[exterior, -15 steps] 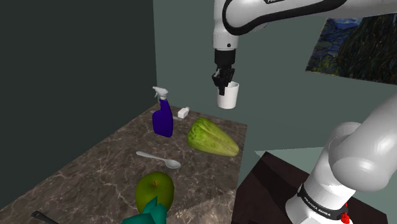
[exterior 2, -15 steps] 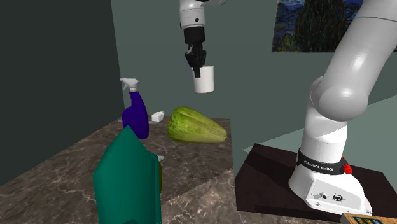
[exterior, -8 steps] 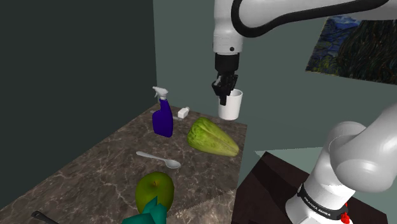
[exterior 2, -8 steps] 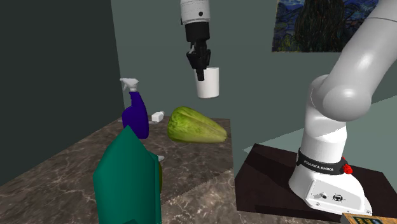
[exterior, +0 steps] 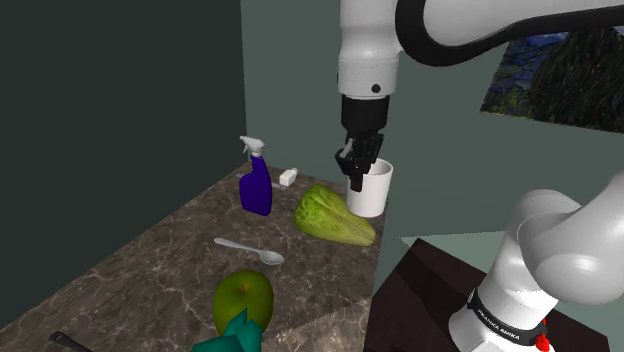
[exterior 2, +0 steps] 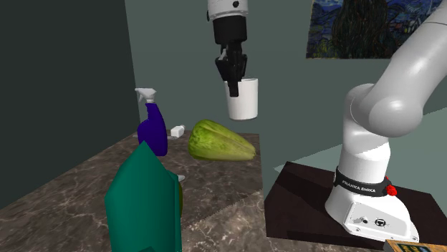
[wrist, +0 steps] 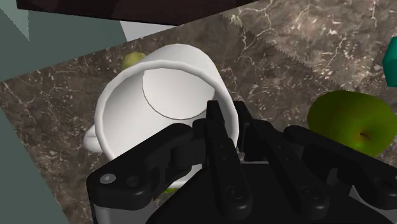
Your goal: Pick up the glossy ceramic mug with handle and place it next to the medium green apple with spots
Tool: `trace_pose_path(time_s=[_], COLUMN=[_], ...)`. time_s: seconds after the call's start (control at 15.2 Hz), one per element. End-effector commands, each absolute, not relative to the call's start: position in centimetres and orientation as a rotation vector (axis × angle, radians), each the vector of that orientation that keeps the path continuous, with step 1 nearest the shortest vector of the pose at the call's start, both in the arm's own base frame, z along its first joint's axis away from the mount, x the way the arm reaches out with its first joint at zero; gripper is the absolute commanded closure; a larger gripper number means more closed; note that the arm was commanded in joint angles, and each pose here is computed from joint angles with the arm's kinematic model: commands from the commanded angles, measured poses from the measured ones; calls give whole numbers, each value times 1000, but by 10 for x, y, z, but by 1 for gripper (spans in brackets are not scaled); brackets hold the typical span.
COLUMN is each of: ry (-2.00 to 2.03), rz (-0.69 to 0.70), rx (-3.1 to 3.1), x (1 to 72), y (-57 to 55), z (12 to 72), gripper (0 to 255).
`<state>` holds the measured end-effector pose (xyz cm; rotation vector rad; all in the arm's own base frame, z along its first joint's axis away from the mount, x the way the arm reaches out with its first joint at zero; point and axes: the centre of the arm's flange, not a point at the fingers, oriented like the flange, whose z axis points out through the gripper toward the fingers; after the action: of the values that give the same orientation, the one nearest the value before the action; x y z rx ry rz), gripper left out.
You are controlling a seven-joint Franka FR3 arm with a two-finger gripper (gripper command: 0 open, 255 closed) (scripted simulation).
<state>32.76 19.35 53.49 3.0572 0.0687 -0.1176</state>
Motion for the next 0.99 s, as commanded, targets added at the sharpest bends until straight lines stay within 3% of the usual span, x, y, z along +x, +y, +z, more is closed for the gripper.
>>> trace_pose_path(time_s=[0.0,0.59,0.92], ry=[67,67,67], rz=[-118,-118,-118], rx=[3058,3058,3058], x=[313,240,235], y=[215,309,316], z=[537,537,516], gripper=[255,255,255])
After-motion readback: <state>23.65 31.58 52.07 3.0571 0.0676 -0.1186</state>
